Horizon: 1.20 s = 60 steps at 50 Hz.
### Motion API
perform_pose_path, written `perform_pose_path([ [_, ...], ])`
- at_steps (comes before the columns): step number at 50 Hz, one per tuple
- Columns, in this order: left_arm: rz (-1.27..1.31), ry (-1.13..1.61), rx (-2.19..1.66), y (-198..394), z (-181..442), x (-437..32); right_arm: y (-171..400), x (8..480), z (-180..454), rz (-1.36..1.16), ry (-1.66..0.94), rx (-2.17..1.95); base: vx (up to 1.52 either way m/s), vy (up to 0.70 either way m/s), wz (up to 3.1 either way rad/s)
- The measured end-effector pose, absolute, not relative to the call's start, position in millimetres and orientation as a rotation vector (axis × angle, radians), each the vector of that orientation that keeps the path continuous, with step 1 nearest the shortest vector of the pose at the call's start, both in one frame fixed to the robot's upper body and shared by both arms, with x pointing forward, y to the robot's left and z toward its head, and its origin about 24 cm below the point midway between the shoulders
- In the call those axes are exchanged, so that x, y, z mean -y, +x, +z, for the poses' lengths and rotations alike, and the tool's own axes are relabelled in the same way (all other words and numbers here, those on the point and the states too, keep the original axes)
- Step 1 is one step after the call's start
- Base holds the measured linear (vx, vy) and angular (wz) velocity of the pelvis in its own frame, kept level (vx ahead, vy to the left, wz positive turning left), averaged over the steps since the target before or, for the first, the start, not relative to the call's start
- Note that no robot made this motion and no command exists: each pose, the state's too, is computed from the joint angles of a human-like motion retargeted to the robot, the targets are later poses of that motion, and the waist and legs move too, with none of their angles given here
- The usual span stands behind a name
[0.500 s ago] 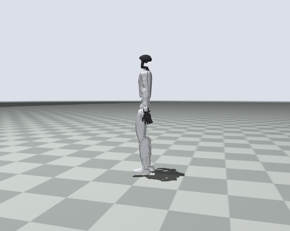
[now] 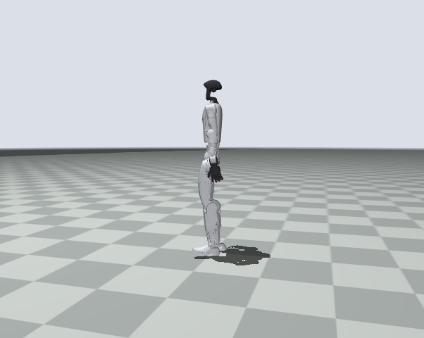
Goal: Upper body actions
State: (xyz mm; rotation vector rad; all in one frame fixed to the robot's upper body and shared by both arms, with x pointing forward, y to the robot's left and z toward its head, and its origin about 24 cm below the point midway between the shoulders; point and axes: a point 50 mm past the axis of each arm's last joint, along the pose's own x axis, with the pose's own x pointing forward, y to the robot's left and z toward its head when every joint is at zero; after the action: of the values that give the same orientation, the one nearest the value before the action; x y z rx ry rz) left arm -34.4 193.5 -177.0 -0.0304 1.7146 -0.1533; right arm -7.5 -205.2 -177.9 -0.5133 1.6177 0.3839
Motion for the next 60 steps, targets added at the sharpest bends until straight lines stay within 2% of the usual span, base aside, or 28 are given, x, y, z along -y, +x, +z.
perform_pose_path([
  [60, -0.153, -0.029, -1.716, -34.3, -176.9, -193.9, -6.6, 206.7, -177.7, 0.397, -0.538, -1.613, 0.0, 0.0, 0.0],
])
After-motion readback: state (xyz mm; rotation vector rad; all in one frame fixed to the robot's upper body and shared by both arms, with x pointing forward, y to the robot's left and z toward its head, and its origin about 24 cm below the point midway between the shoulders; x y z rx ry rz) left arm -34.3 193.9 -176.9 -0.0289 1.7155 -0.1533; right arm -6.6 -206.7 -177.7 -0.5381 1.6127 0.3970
